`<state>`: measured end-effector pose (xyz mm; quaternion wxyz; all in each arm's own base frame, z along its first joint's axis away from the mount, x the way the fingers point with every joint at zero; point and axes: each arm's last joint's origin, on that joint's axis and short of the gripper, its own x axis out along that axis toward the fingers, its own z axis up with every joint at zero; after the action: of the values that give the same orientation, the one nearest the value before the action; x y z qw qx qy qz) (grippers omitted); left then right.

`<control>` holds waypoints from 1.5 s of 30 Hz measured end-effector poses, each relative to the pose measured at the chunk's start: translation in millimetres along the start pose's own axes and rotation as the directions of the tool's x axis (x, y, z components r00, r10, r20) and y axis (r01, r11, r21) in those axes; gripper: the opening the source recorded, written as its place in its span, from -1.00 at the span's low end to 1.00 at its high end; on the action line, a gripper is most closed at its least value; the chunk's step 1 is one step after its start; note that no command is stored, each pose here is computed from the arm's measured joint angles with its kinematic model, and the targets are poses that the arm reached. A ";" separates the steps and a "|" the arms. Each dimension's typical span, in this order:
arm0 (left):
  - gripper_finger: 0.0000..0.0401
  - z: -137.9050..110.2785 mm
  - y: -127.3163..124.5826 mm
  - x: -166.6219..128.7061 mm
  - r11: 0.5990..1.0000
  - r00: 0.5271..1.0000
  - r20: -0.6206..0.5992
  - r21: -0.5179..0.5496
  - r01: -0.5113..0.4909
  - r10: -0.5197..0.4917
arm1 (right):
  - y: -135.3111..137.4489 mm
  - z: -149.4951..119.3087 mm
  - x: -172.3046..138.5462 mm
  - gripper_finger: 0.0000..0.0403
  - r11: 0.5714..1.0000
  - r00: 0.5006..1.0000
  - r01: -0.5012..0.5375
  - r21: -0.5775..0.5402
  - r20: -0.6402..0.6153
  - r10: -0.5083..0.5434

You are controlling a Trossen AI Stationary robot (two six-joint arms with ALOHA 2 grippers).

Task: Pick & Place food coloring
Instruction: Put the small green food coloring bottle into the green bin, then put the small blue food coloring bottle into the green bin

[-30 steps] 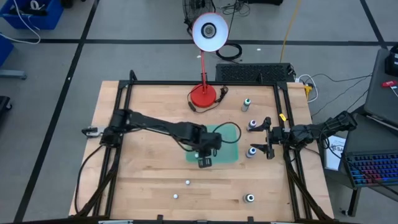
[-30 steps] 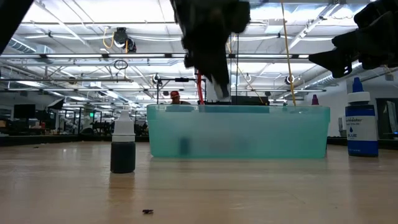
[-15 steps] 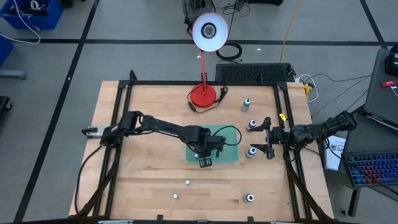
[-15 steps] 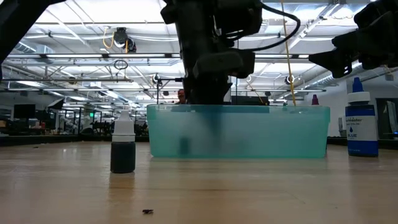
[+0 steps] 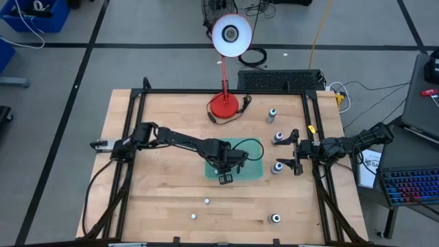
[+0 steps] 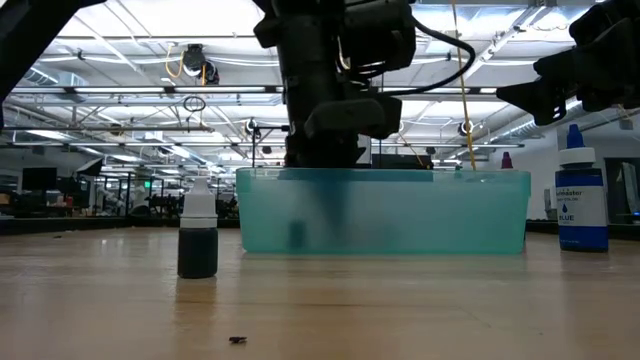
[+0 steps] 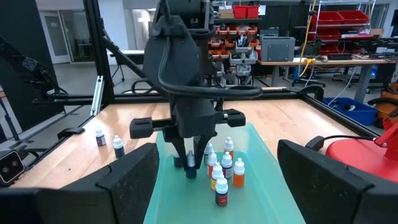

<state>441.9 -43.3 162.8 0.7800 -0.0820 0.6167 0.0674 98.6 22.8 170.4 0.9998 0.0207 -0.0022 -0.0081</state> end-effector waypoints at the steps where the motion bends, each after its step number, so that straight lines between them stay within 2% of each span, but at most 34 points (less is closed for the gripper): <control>1: -0.67 -0.1 0.0 0.1 1.000 1.000 0.001 -0.011 0.000 0.000 | 0.0 0.0 0.0 0.56 1.000 1.000 0.000 0.000 0.000 0.000; 4: -0.64 -0.1 0.0 0.2 0.999 1.000 0.001 -0.034 0.000 0.000 | 0.0 0.0 0.0 0.56 1.000 1.000 -0.001 0.000 0.000 0.001; 9: -0.22 -0.9 -1.3 0.5 1.000 1.000 -0.002 -0.031 0.000 0.000 | 0.0 0.0 0.0 0.56 1.000 1.000 0.000 0.000 0.000 0.000; 13: -0.03 -0.7 -3.0 0.5 1.000 1.000 0.006 -0.029 0.004 -0.003 | 0.0 0.0 0.0 0.56 1.000 1.000 0.000 0.000 0.000 0.000; 21: 0.11 13.1 -6.9 -20.4 0.998 0.998 0.059 -0.049 0.025 -0.023 | 0.0 0.0 0.0 0.56 1.000 1.000 -0.001 0.000 0.000 0.001; 24: 0.12 18.2 -8.5 -38.7 0.999 0.996 0.083 -0.042 0.034 -0.031 | 0.0 0.0 0.0 0.56 1.000 1.000 0.000 0.000 0.000 0.000; 29: 0.12 12.6 -15.9 -76.0 1.000 0.998 0.061 -0.023 0.006 -0.004 | 0.0 0.1 0.0 0.56 1.000 1.000 0.000 0.000 0.001 0.000; 33: 0.12 -2.7 -36.8 -105.0 1.000 0.996 0.091 -0.011 -0.016 0.017 | 0.0 0.1 0.1 0.56 1.000 1.000 0.000 0.001 0.001 0.000; 36: 0.12 -20.8 -63.1 -115.9 1.000 0.993 0.114 0.019 -0.021 0.019 | 0.0 -0.2 0.2 0.56 1.000 1.000 0.000 -0.001 -0.002 0.000; 40: 0.12 -47.4 -105.3 -114.3 0.996 0.993 0.115 0.085 -0.023 0.014 | 0.1 -0.3 0.3 0.56 1.000 1.000 0.000 -0.001 -0.003 0.000; 45: 0.12 -79.8 -146.8 -94.1 0.975 0.992 0.120 0.221 0.006 -0.034 | 0.1 -0.3 0.3 0.56 1.000 1.000 0.000 -0.001 -0.004 0.000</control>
<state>374.7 -204.0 242.9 0.8213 0.0029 0.5704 -0.0042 98.8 22.9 170.1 0.9998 0.0202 -0.0004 -0.0079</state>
